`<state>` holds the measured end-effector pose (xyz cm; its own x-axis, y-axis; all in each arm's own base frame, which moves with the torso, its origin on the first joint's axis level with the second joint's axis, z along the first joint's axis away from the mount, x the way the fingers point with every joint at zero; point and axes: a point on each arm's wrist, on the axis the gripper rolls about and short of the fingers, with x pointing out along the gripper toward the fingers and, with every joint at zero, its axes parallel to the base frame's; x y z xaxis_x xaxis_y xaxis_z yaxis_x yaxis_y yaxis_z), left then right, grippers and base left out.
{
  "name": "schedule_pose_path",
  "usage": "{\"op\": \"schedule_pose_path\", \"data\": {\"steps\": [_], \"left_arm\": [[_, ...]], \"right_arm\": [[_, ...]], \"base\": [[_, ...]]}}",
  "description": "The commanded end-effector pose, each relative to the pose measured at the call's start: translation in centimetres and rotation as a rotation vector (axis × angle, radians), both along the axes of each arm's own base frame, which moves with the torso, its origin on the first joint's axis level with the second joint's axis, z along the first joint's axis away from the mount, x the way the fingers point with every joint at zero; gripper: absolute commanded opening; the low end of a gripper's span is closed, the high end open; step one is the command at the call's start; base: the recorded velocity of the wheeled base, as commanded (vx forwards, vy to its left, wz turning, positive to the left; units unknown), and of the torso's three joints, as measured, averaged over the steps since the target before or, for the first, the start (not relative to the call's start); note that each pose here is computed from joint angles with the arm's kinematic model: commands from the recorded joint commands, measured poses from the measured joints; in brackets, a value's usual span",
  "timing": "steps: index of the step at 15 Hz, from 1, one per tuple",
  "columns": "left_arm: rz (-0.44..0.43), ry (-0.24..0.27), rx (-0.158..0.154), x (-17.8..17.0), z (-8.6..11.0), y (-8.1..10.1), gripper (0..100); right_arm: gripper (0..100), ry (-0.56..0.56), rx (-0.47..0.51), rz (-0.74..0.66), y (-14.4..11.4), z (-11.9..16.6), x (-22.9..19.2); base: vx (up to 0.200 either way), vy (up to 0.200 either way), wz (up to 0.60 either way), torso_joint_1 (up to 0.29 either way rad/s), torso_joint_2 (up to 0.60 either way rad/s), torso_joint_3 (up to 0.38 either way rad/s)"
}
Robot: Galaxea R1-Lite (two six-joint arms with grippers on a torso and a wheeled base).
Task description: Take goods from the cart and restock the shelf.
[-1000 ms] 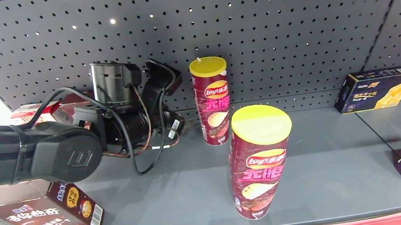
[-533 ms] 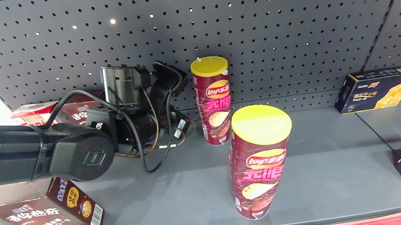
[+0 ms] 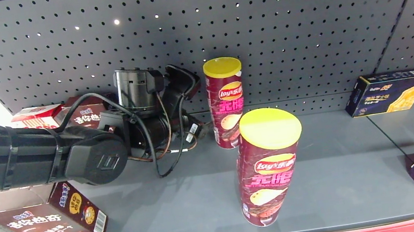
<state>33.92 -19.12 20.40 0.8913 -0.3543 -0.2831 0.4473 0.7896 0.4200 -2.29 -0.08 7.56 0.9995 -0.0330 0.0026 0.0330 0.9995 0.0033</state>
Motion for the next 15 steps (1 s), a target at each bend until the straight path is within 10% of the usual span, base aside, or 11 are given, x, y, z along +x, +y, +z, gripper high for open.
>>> {"op": "schedule_pose_path", "data": {"steps": [1, 9, 12, 15], "left_arm": [[-0.004, 0.005, 0.003, 0.2, -0.3, -0.2, 100], [-0.004, -0.005, -0.003, 0.1, 0.1, -0.2, 100], [0.019, -0.070, -0.058, -1.8, 3.5, 1.7, 100], [0.029, -0.117, -0.185, -5.9, 7.0, 3.8, 100]], "right_arm": [[100, 0.001, 0.000, 0.001, 0.0, 0.0, 0.0], [100, 0.001, 0.000, 0.001, 0.0, 0.0, 0.0], [100, 0.001, 0.000, 0.001, 0.0, 0.0, 0.0], [100, 0.001, 0.000, 0.001, 0.0, 0.0, 0.0]], "base": [[0.000, 0.000, 0.00, 0.000, 0.00, 0.000], [0.000, 0.000, 0.00, 0.000, 0.00, 0.000], [0.000, 0.000, 0.00, 0.000, 0.00, 0.000], [0.000, 0.000, 0.00, 0.000, 0.00, 0.000]]}}
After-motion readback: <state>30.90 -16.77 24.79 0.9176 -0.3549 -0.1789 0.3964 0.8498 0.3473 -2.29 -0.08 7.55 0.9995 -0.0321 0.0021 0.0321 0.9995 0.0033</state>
